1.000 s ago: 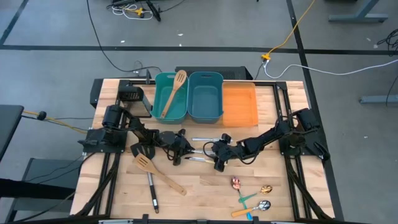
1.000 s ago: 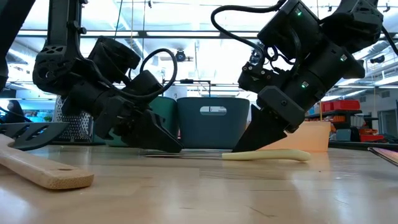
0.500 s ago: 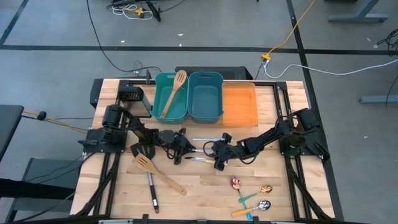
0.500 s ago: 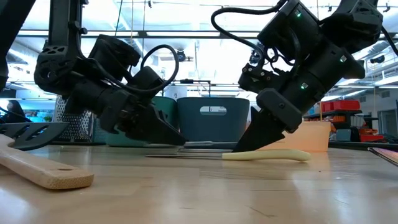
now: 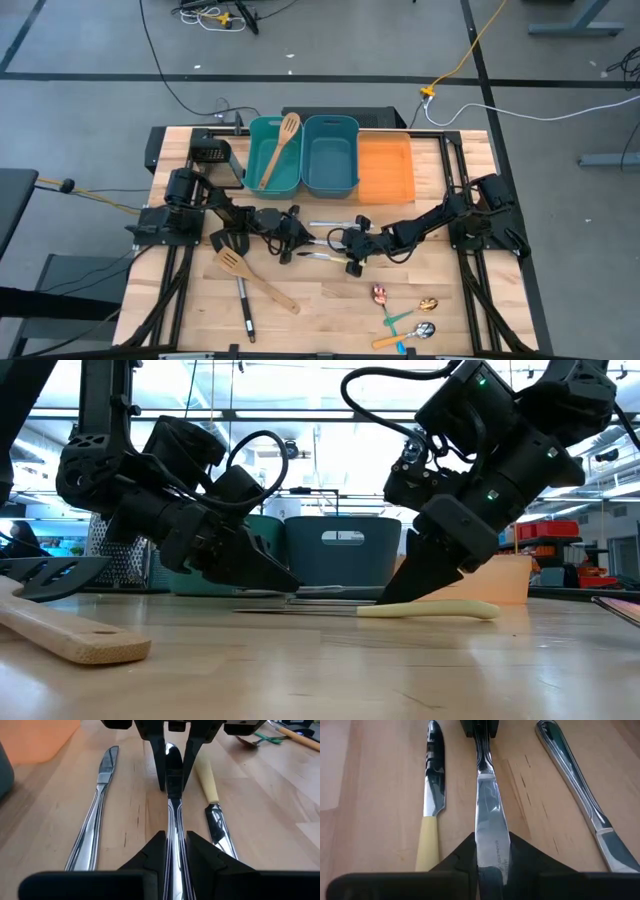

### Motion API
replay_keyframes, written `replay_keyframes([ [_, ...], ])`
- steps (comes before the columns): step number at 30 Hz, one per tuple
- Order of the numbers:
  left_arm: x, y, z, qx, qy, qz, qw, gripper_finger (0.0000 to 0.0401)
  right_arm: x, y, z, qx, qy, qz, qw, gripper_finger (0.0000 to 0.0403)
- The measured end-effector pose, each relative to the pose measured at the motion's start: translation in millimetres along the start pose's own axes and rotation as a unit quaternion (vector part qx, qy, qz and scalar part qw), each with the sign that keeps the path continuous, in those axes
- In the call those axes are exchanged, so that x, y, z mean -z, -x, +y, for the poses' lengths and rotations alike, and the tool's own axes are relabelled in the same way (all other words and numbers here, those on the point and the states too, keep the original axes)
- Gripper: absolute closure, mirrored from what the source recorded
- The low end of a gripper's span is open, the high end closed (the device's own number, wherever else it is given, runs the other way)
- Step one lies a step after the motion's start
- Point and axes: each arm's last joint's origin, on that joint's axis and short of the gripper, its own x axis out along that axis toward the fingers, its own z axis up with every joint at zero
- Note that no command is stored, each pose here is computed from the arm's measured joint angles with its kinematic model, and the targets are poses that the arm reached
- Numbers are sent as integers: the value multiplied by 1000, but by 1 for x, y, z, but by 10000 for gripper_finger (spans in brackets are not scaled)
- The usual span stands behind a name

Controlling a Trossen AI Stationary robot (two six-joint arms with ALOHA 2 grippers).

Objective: Pick & Place Kitchen Items
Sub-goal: Put the bottom silver knife into the blue bin

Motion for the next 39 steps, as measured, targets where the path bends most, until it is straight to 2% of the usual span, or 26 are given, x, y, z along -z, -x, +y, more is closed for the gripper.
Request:
replay_keyframes([
  [3, 0, 0, 0, -2, 1, -1, 1000, 324, 0, 0, 0, -1, -5, -1, 1000, 319],
  [9, -3, 0, -1, 3, 2, -10, 1000, 218, -3, 2, 0, -1, -21, -9, 1000, 319],
  [15, -14, 4, -2, -1, -1, -30, 1000, 170, -7, 7, 0, -8, -16, -13, 1000, 319],
  [21, -29, 15, -4, 7, 4, -55, 998, 164, -7, 8, 0, -6, -15, -13, 1000, 319],
  [24, -42, 23, -6, 27, 19, -82, 996, 168, -7, 8, 0, -4, -15, -14, 1000, 319],
  [29, -64, 35, -12, 61, 11, -123, 990, 175, -10, 9, 1, -2, -15, -16, 1000, 319],
  [33, -77, 43, -18, 73, 7, -149, 986, 179, -23, 10, 5, 9, -10, -14, 1000, 319],
  [39, -89, 52, -26, 87, 2, -174, 981, 179, -48, 16, 12, 59, 10, 18, 998, 319],
])
